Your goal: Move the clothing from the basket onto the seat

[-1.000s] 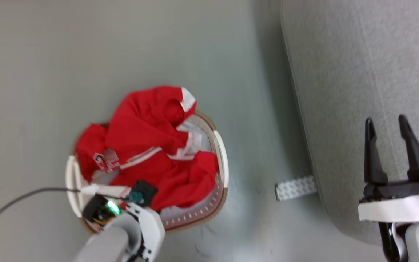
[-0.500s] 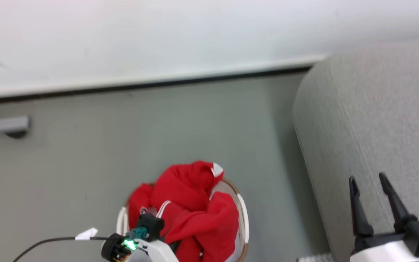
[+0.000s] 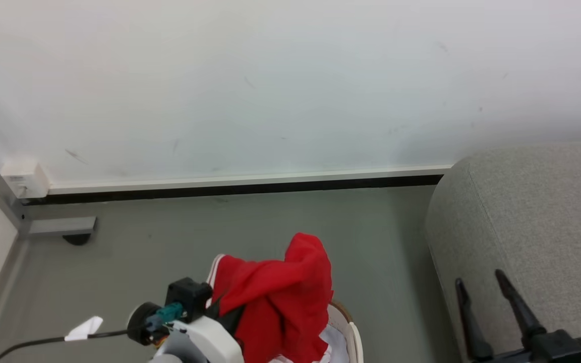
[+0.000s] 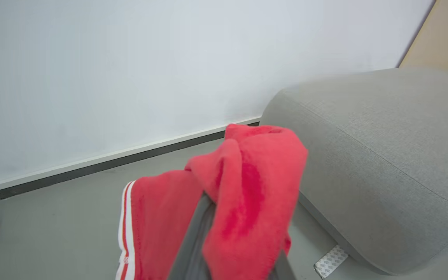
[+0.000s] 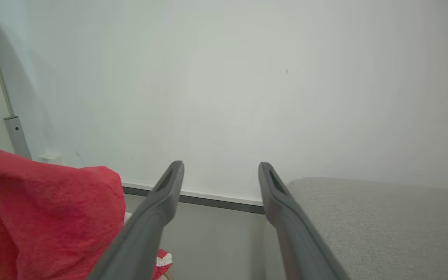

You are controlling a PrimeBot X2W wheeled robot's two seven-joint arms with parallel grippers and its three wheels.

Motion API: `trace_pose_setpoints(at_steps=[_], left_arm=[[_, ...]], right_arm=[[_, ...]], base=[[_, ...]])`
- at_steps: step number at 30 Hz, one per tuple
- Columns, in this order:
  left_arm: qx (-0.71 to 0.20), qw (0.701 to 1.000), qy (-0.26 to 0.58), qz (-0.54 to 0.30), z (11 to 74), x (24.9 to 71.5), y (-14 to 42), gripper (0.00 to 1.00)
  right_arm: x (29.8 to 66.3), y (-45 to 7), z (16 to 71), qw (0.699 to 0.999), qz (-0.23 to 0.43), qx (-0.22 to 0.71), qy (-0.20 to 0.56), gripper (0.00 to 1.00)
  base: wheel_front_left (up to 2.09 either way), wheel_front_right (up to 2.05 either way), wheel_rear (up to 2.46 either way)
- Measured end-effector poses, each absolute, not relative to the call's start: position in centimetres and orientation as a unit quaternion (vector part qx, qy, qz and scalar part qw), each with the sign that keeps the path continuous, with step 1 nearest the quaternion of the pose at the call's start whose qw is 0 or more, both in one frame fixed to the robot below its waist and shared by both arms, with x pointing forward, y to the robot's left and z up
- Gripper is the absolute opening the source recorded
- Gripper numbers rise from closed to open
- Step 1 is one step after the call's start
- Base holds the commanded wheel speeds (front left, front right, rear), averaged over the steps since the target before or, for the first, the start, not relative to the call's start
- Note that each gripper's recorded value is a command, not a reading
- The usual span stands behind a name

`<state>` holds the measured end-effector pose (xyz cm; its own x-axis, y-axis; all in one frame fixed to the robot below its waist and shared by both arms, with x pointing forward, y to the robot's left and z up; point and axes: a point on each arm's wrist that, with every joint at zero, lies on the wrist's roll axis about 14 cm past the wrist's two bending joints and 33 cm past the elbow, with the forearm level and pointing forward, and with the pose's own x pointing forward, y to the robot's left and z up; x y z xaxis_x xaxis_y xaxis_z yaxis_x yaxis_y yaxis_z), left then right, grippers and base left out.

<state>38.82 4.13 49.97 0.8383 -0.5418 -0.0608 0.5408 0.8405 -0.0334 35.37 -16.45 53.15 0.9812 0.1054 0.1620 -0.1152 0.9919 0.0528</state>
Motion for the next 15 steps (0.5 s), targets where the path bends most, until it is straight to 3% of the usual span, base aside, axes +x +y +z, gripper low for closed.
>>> trace_pose_setpoints(at_steps=[6,11,15], left_arm=[[0.001,0.957,0.002,-0.289,53.2,38.5,4.0,0.0],[0.009,0.948,-0.004,-0.317,54.4,37.5,2.5,0.0],[0.015,0.943,-0.018,-0.332,55.8,37.1,1.7,0.0]], right_arm=[[34.9,-12.3,53.1,0.986,0.146,-0.019,-0.078,1.0],[34.9,-7.9,53.2,0.963,0.245,-0.073,-0.082,1.0],[35.2,-5.8,53.3,0.95,0.289,-0.081,-0.081,1.0]], base=[[0.0,0.0,0.0],[0.0,0.0,0.0],[0.0,0.0,0.0]])
